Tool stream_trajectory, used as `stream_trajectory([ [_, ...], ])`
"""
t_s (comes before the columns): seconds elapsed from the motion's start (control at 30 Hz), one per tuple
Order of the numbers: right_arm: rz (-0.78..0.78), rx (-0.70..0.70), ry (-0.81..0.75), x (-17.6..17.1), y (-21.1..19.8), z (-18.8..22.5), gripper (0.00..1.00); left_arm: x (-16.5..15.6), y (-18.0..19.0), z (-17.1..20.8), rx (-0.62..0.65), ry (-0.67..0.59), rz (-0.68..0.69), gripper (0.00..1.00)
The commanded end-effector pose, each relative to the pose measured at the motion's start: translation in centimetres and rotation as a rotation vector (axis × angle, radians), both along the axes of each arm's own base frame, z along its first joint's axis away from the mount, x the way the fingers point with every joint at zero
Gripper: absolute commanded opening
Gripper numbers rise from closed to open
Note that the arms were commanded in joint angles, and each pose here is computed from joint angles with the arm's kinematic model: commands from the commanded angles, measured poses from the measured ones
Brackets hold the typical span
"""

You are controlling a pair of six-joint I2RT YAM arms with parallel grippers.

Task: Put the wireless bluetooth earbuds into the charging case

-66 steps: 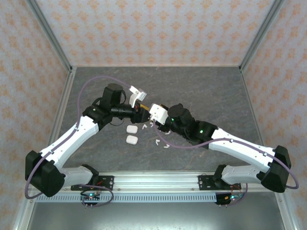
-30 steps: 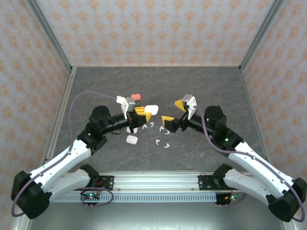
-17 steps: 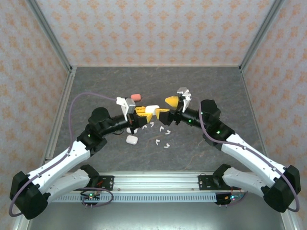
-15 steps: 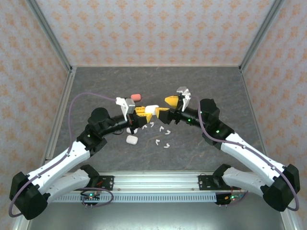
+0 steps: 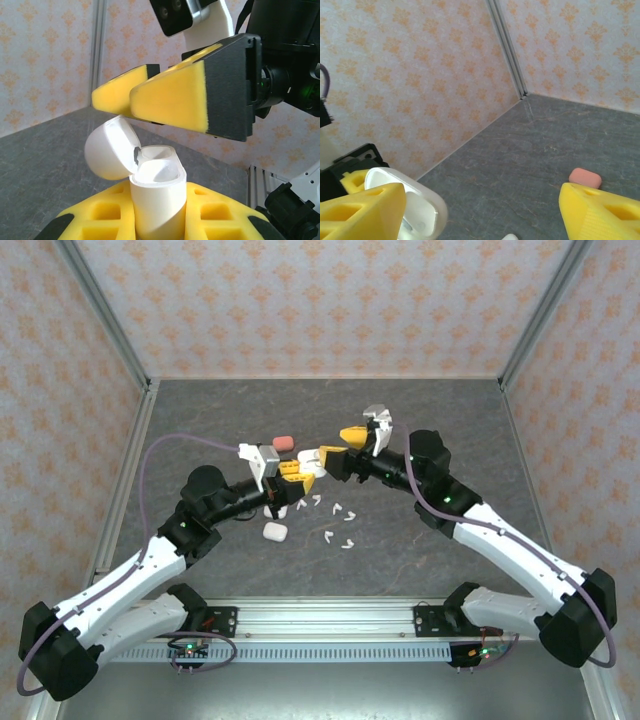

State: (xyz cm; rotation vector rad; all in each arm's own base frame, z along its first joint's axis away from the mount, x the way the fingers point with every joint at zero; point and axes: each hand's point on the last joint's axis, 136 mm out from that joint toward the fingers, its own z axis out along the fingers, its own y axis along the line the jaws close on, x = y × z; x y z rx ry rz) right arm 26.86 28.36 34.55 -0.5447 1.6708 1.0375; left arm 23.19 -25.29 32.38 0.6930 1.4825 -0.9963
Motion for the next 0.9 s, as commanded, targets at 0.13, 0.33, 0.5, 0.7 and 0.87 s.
stream_trajectory([
  [0.13, -0.029, 0.083, 0.012, -0.7, -2.5, 3.9, 0.82, -0.3, 0.6, 0.0, 0.043, -0.098, 0.031, 0.00],
  [0.33, -0.163, -0.082, 0.122, -0.4, -5.3, 0.4, 0.81, -0.1, 2.3, -1.2, 0.086, -0.147, 0.129, 0.00],
  [0.5, -0.264, -0.251, 0.317, 0.7, -6.6, -6.8, 0.73, -0.8, 3.3, -0.9, 0.075, -0.185, 0.157, 0.00],
  [0.7, -0.228, -0.330, 0.564, 0.8, -5.1, -15.1, 0.60, -1.8, 3.7, 0.3, 0.033, -0.212, 0.150, 0.00],
  [0.87, -0.203, -0.454, 0.639, 1.0, -3.5, -20.8, 0.52, -2.1, 4.0, 0.5, 0.029, -0.216, 0.154, 0.00],
])
